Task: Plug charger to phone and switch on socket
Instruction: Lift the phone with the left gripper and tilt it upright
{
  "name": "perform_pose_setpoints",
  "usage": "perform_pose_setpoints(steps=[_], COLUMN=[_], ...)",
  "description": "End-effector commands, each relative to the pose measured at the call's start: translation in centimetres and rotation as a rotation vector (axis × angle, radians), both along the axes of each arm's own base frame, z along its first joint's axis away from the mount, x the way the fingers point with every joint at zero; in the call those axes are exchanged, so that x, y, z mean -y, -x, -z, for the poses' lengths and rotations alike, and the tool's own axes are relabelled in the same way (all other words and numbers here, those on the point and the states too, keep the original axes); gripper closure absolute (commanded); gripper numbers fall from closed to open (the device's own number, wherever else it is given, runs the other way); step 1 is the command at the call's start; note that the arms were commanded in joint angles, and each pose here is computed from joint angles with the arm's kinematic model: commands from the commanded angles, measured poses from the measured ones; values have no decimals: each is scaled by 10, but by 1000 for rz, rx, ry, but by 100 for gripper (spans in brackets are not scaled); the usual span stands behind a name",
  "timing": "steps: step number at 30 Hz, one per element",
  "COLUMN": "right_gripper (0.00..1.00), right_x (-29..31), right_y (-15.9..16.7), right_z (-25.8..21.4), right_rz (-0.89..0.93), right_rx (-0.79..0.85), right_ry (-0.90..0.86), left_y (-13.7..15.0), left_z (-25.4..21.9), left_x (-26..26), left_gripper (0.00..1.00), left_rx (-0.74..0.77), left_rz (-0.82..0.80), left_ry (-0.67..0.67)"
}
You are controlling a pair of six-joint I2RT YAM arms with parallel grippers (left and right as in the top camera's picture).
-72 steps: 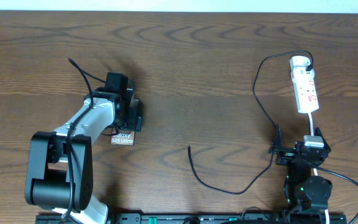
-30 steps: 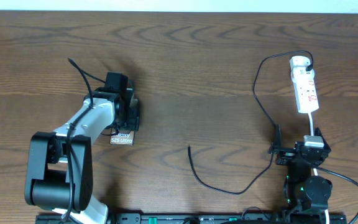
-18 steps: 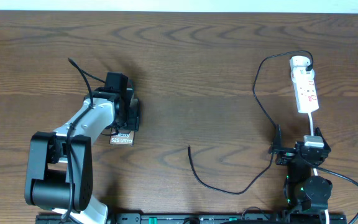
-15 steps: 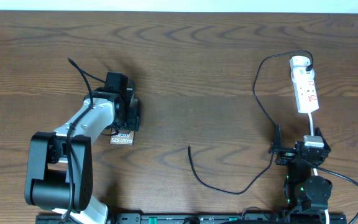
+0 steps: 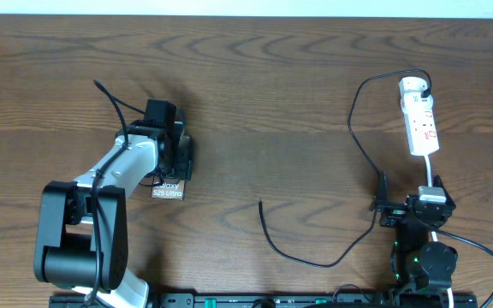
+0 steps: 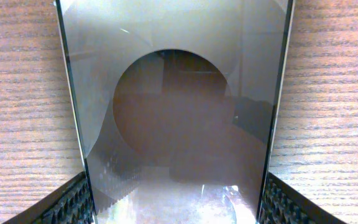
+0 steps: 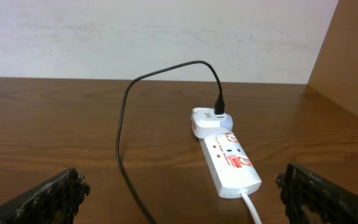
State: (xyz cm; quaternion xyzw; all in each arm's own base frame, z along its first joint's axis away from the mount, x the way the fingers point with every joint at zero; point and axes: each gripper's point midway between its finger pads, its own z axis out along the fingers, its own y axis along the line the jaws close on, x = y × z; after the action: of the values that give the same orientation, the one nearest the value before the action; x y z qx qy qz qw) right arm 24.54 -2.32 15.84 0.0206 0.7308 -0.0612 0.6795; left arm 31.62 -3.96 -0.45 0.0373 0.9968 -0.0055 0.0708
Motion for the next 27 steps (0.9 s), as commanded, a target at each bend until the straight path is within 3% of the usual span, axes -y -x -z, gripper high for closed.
perform_pose_setpoints(steps=[1, 8, 16, 21, 27], right_gripper=[1, 1, 1, 1, 1], right_x=[-2, -2, -2, -2, -2], right_y=[0, 0, 0, 0, 0], right_z=[0, 0, 0, 0, 0], right_rz=[-10, -10, -10, -10, -10], right_rx=[-1, -1, -1, -1, -1], right_ry=[8, 8, 8, 8, 8], left_y=[16, -11, -22, -19, -11], left_z=[13, -37, -106, -162, -201], left_x=[-2, 27, 32, 32, 35], left_gripper=[92, 93, 93, 93, 93], left_rx=[-72, 74, 269, 399, 440], left_rz=[-49, -21, -97, -321, -583], left_ry=[-3, 167, 248, 369, 551])
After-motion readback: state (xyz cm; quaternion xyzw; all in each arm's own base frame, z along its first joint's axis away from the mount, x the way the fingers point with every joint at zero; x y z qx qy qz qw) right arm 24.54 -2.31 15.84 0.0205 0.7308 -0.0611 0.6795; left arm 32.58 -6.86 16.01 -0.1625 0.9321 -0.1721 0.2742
